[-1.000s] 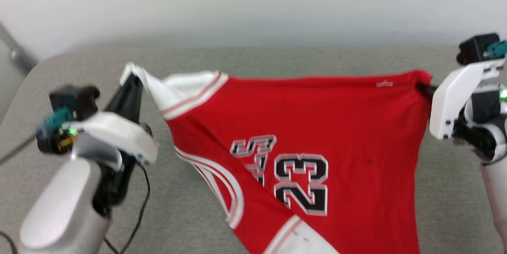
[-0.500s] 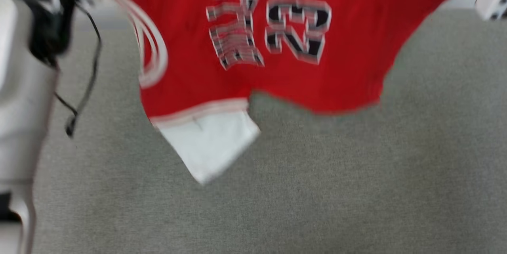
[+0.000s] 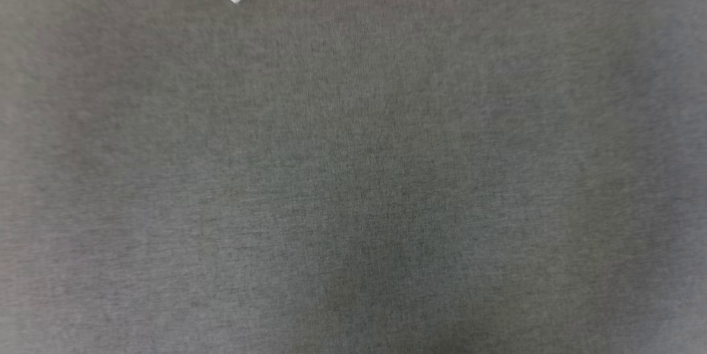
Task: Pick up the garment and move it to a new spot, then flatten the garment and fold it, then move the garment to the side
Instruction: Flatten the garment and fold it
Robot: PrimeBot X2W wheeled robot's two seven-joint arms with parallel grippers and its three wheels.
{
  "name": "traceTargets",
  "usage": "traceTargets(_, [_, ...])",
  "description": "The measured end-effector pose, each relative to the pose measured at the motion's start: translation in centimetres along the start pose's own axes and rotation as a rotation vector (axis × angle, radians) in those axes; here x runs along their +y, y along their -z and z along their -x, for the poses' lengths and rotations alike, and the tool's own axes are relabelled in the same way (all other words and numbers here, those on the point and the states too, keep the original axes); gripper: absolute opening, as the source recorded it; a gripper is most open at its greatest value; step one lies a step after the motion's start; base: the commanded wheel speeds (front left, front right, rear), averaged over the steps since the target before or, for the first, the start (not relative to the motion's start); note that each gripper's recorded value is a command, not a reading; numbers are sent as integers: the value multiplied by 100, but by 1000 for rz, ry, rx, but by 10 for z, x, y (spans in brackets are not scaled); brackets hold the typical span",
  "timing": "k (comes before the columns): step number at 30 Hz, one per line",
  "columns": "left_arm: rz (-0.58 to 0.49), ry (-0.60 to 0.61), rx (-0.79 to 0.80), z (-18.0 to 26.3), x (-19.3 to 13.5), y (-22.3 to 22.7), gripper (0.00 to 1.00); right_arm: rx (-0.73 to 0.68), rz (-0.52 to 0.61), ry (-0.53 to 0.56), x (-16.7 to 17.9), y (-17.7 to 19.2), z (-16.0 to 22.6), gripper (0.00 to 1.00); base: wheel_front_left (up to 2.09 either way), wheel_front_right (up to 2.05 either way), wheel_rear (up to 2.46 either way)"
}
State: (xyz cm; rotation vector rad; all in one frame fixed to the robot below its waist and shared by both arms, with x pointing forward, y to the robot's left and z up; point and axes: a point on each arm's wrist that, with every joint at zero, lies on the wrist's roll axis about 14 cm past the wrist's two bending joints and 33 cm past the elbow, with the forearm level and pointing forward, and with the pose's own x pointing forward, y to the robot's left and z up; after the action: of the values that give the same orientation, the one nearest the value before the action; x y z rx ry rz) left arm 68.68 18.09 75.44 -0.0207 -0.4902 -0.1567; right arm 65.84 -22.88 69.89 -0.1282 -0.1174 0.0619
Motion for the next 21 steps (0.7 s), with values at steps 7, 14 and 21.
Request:
traceTargets(7, [23,-25,91,-5,13,90,0,62,8,-21,11,63,-44,0,0,0,0])
traceTargets(14, [60,-52,241,20,27,194,0,191,-28,-81,39,164,-67,0,0,0,0])
traceTargets(21, [143,-96,326,58,32,219,0,257,-40,-119,54,193,-48,0,0,0,0])
